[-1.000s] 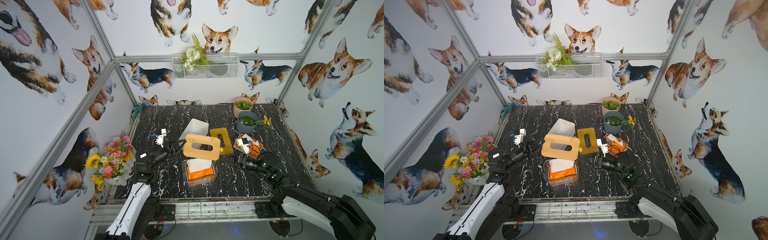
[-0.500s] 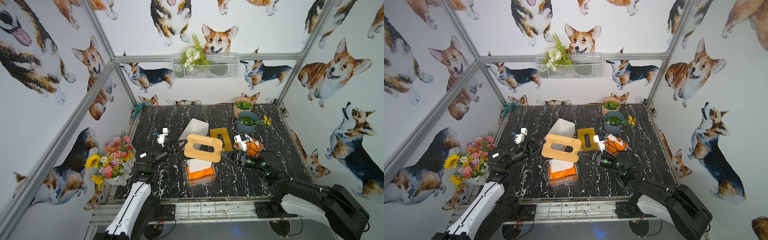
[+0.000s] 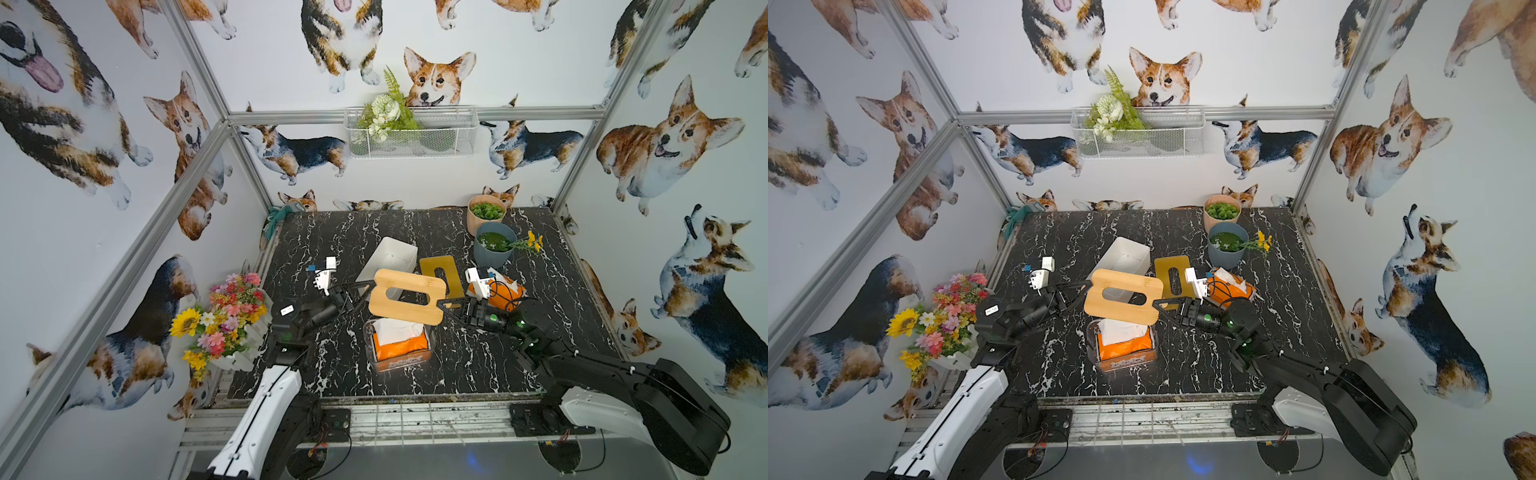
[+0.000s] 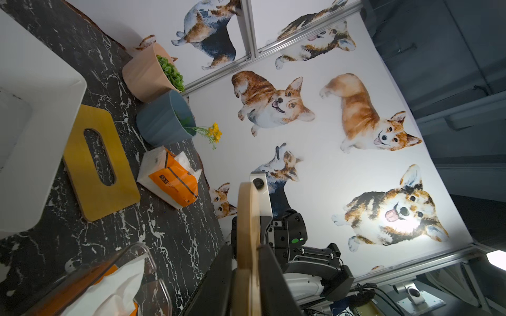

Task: Put the tissue paper into the tissue box
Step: Close the box lid on the tissue box.

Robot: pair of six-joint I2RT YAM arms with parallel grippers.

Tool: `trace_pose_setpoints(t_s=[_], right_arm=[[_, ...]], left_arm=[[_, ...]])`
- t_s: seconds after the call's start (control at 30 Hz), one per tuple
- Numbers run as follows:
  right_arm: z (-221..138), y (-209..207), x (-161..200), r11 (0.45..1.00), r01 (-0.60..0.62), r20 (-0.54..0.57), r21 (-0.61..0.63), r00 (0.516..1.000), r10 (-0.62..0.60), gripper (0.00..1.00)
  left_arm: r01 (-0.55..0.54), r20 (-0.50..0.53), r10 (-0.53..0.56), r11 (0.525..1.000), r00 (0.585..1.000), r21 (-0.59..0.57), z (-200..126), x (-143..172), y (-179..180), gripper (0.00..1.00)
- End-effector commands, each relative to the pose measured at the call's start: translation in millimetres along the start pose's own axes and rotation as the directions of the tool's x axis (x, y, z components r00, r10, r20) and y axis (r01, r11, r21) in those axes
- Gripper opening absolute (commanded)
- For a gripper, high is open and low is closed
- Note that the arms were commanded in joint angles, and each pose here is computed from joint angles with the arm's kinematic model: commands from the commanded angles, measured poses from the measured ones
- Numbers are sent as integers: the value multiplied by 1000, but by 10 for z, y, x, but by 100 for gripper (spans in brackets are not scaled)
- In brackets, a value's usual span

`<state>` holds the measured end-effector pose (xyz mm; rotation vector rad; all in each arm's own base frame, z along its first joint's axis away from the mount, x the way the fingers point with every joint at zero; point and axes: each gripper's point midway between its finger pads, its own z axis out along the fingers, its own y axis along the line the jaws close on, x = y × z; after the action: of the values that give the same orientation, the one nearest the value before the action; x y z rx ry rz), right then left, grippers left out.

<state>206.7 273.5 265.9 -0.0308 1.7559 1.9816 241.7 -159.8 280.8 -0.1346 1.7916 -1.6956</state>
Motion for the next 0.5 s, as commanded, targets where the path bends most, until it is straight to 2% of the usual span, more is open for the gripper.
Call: trace_pose_setpoints(t_s=[0.0,0.1,0.2,0.3,0.33,0.47], right_arm=[[0,-53,-25,999,22,-10,33,1000,-22,0],[-17,-149,-6,997,9,-53,70,999,-5,0],[-4,-149,38,997,20,-114,81,993,-10,0],[61,-318,106,990,12,-192,140,981,15,0],[75,-353,122,988,11,-213,154,977,22,0],[139,-476,184,983,3,-289,183,956,51,0]], left_arm=[[-71,-12,70,996,997,-58,-13,23,93,50],[-125,-21,123,983,992,-132,-36,18,185,63],[-175,-38,171,961,985,-214,-74,19,304,82],[-207,-47,202,934,978,-290,-125,5,427,97],[-211,-45,207,929,977,-305,-134,-5,443,100],[-226,-55,222,899,974,-376,-194,-2,580,100]])
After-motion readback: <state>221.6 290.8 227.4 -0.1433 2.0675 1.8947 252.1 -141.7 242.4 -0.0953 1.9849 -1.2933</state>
